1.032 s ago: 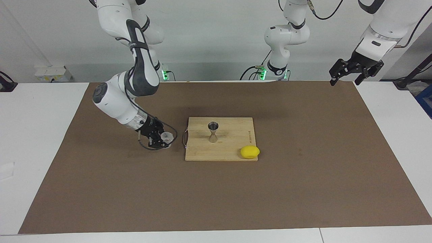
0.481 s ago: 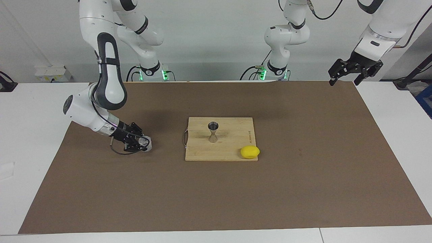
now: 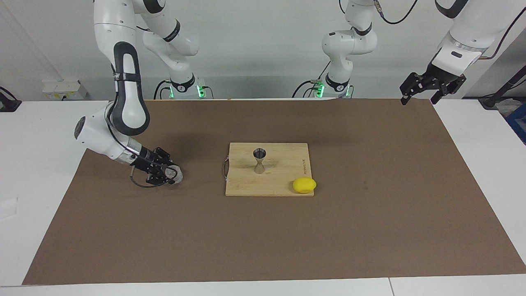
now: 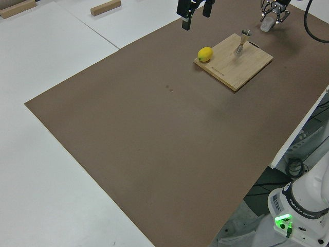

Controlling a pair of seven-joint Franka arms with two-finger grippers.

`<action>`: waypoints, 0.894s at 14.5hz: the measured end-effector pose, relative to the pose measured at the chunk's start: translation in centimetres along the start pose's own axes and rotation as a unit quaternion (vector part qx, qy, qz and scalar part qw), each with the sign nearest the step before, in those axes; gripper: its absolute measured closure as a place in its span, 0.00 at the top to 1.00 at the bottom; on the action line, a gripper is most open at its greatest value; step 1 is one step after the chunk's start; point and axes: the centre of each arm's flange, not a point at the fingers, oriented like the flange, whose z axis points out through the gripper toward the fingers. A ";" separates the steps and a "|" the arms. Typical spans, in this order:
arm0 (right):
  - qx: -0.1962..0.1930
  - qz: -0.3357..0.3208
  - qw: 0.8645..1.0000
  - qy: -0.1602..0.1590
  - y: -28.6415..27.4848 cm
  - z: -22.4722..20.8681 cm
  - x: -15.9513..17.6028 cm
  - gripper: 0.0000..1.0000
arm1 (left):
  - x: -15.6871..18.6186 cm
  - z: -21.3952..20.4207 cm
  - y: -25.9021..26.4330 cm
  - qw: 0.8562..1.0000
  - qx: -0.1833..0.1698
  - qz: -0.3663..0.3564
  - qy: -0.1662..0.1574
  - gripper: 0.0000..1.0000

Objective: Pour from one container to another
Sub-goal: 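Carry the glass cup back and lower it onto the table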

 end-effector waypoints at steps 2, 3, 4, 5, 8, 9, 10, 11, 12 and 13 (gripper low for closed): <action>0.006 -0.002 1.000 0.002 -0.1 -0.7 -0.2 1.00 | 0.0 0.0 0.0 1.000 0.000 -0.012 0.002 1.00; 0.013 -0.003 1.000 0.004 -0.1 -1.5 -0.3 1.00 | 0.0 -0.1 0.1 1.000 0.000 -0.019 0.003 1.00; 0.022 -0.005 1.000 0.006 -0.2 -2.5 -0.4 1.00 | 0.0 -0.1 0.1 1.000 0.000 -0.022 0.004 1.00; 0.032 -0.010 0.999 0.009 -0.3 -3.8 -0.8 1.00 | 0.0 -0.1 0.1 1.000 0.000 -0.024 0.005 1.00; 0.054 -0.047 0.997 0.024 -0.2 -7.3 -3.0 1.00 | 0.0 -0.1 0.1 1.000 0.000 -0.026 0.004 1.00; 0.047 -0.067 0.996 0.037 -0.1 -7.9 -3.9 1.00 | 0.0 0.0 0.1 1.000 0.000 -0.027 0.004 1.00; 0.027 -0.091 0.994 0.051 0.2 -8.0 -4.9 1.00 | 0.0 0.0 0.1 1.000 0.000 -0.027 0.003 1.00; 0.002 -0.117 0.991 0.064 0.5 -7.6 -6.2 1.00 | 0.0 0.1 0.1 1.000 0.000 -0.027 0.003 1.00; -0.023 -0.145 0.986 0.080 0.6 -6.8 -7.6 1.00 | 0.0 0.1 0.1 1.000 0.000 -0.027 0.003 1.00; -0.047 -0.176 0.978 0.100 0.7 -5.8 -9.2 1.00 | 0.0 0.1 0.1 1.000 0.000 -0.027 0.003 1.00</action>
